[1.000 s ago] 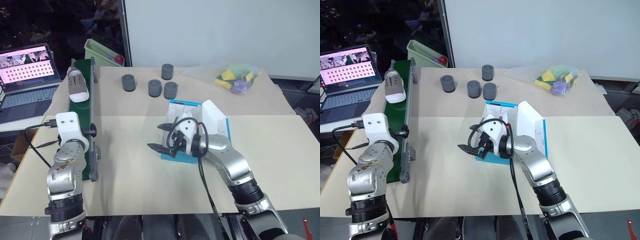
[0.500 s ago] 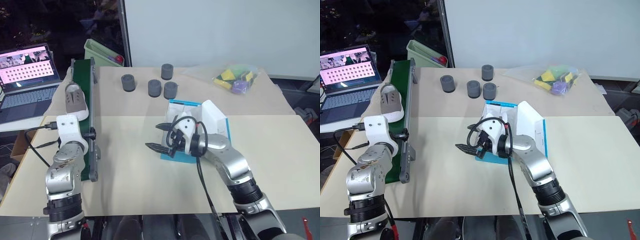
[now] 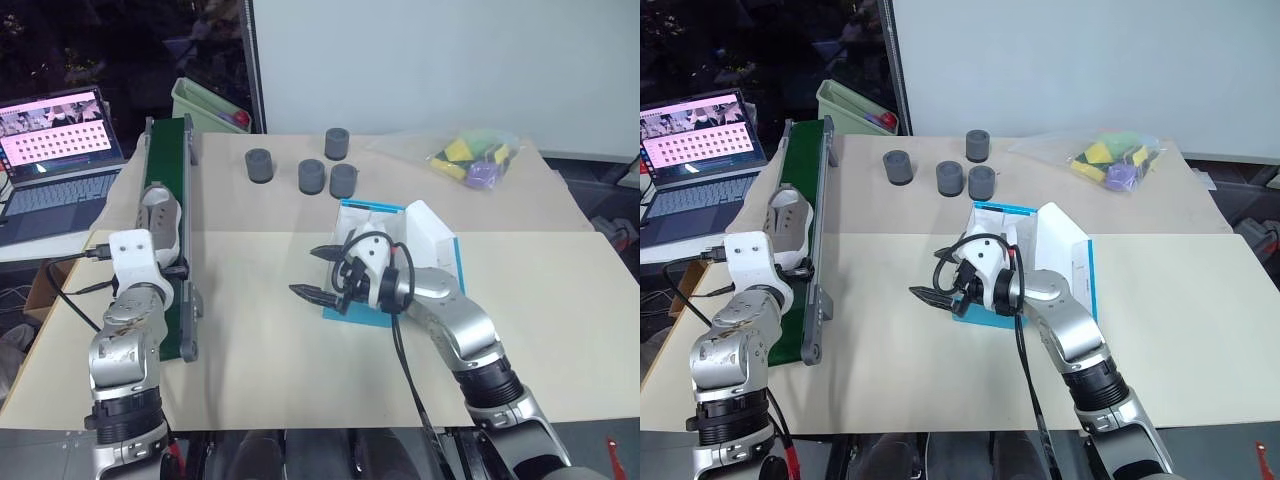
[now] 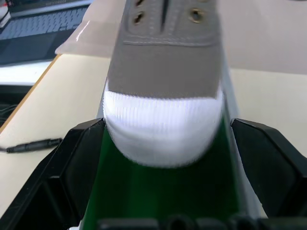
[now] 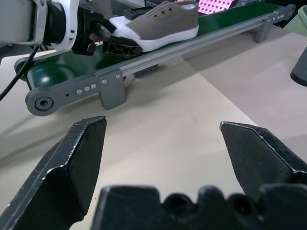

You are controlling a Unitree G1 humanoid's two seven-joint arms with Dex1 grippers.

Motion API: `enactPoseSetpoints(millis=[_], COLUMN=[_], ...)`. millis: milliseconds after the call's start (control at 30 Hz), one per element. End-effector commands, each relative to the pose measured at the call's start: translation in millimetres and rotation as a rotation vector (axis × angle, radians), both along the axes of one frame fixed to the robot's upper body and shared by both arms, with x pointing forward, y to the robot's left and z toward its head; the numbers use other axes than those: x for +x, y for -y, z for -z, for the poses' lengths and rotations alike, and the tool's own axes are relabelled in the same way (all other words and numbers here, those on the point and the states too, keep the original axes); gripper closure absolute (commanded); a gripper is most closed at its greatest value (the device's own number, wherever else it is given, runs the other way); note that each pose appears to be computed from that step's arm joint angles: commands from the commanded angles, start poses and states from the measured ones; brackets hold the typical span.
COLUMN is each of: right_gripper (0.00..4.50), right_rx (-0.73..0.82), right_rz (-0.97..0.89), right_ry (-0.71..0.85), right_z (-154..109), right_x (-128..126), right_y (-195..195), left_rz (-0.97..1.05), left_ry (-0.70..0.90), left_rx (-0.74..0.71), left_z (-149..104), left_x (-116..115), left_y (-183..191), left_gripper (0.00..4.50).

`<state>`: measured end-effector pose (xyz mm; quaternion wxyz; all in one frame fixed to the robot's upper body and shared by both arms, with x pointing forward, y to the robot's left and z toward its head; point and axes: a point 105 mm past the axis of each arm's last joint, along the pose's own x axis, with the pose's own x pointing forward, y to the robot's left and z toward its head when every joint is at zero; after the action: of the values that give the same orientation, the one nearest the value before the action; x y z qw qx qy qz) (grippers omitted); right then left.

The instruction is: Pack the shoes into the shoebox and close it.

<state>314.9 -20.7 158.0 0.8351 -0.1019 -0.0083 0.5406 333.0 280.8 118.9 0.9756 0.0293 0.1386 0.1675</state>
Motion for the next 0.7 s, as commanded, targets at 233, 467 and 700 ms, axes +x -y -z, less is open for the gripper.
enactPoseSetpoints(millis=[233,467,700], right_gripper=[0.05,0.00,0.00], right_rx=[0.058,0.061,0.064], right_rz=[0.001,0.009,0.018], right_ry=[0.067,0.069,0.065], right_z=[-28,-29,-29], right_x=[1,3,5], right_y=[1,2,2], left_rz=[0.022,0.027,0.027], left_ry=[0.030,0.030,0.093], left_rx=[-0.025,-0.034,-0.022], left_z=[-8,-7,-21], left_x=[4,4,6], left_y=[6,8,11], left_gripper=[0.00,1.12,1.32])
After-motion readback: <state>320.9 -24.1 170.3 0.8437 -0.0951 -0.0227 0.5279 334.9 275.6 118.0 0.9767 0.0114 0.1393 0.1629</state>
